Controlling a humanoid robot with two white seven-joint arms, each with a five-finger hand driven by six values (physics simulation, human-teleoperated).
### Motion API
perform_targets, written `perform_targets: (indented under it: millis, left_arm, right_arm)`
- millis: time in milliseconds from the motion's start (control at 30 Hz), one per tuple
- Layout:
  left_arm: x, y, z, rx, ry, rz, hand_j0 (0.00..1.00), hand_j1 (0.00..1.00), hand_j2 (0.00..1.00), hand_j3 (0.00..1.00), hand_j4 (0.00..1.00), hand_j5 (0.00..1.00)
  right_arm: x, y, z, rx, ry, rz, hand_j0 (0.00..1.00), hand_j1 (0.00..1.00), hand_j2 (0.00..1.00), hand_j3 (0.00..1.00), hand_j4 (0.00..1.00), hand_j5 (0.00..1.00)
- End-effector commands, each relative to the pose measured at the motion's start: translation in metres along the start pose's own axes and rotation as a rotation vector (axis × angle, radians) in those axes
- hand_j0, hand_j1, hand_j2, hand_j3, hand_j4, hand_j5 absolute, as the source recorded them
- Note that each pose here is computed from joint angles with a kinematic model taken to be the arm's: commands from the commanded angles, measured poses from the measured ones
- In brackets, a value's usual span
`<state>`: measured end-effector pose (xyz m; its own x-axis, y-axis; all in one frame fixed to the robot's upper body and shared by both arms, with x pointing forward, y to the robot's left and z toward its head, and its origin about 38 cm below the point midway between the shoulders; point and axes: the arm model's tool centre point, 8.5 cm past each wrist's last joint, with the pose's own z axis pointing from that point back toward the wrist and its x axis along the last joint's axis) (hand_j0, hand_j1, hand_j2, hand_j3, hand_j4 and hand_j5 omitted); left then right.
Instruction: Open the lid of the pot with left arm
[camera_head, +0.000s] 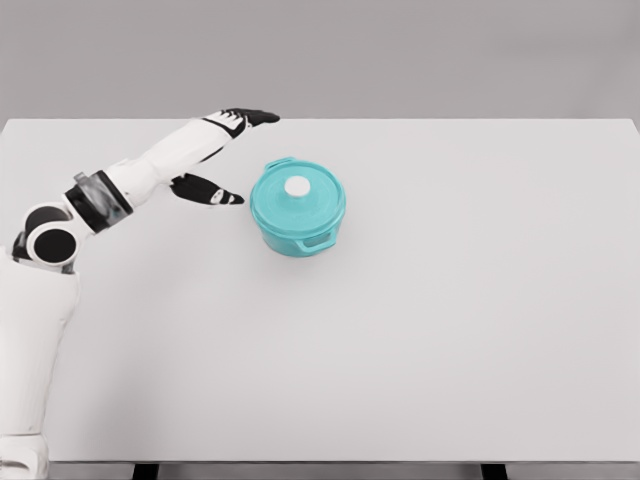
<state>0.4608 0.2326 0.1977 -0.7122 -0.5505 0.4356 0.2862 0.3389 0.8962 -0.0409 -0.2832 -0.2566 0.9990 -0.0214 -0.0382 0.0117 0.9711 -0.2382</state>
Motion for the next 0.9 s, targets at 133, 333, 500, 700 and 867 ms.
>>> perform_targets:
  millis: [133,333,500,700,867]
  left_arm:
    - [0.009,-0.009,-0.012,0.006,-0.036,0.036,1.0,1.0,1.0,1.0,1.0,1.0]
    - [0.006,-0.015,-0.025,0.001,-0.016,0.165,0.84,0.84,0.84,0.84,0.84,0.84]
    - [0.004,-0.016,-0.025,0.008,-0.018,0.192,0.76,0.76,0.76,0.76,0.76,0.76]
    - [0.008,-0.027,-0.024,0.005,-0.044,0.234,0.77,0.77,0.77,0.77,0.77,0.77]
    - [0.011,-0.035,-0.028,0.005,-0.049,0.258,0.77,0.77,0.77,0.77,0.77,0.77]
  right_arm:
    - [0.0,0.0,0.0,0.0,0.0,0.0,1.0,1.0,1.0,1.0,1.0,1.0]
    - [0.0,0.0,0.0,0.0,0.0,0.0,1.0,1.0,1.0,1.0,1.0,1.0]
    - [0.0,0.0,0.0,0.0,0.0,0.0,1.0,1.0,1.0,1.0,1.0,1.0]
    - [0.0,0.0,0.0,0.0,0.0,0.0,1.0,1.0,1.0,1.0,1.0,1.0]
    - [0.0,0.0,0.0,0.0,0.0,0.0,1.0,1.0,1.0,1.0,1.0,1.0]
